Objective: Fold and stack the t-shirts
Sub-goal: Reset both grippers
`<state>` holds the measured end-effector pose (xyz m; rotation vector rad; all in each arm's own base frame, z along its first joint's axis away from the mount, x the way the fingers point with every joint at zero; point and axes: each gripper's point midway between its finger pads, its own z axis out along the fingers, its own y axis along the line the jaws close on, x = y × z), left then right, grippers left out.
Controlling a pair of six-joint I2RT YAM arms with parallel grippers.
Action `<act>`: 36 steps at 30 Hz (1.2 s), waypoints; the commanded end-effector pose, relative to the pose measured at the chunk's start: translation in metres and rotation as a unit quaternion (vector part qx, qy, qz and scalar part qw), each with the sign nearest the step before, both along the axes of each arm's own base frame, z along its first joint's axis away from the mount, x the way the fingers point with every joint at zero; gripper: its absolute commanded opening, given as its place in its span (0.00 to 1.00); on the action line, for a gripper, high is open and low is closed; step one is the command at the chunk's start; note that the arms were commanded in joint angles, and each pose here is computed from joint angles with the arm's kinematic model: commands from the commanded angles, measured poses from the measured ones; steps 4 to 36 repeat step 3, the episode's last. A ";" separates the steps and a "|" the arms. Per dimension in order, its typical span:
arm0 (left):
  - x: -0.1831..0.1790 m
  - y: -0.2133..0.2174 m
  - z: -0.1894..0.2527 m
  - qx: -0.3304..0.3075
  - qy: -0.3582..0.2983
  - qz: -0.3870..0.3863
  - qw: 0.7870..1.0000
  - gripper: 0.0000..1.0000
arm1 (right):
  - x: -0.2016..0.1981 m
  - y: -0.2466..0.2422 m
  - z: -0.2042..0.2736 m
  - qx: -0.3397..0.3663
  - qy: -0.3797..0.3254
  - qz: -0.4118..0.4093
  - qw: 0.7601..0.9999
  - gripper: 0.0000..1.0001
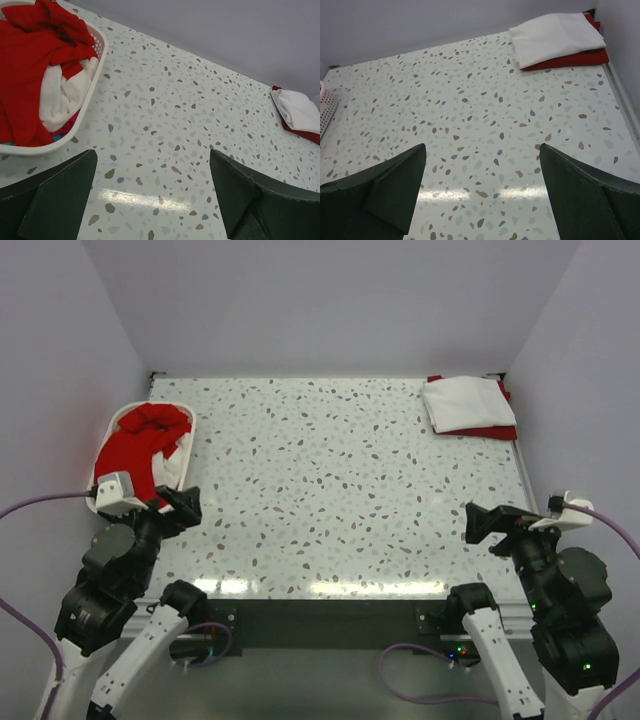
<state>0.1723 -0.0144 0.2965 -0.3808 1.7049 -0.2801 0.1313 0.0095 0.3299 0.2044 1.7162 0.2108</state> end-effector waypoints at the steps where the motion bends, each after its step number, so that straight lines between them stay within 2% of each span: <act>1: 0.005 0.001 0.007 -0.028 -0.025 0.016 0.999 1.00 | 0.001 -0.002 0.001 0.001 -0.008 -0.006 1.000 0.99; 36: 0.008 0.002 0.010 -0.027 -0.032 0.022 0.999 1.00 | 0.005 0.001 0.000 0.001 -0.007 0.002 1.000 0.99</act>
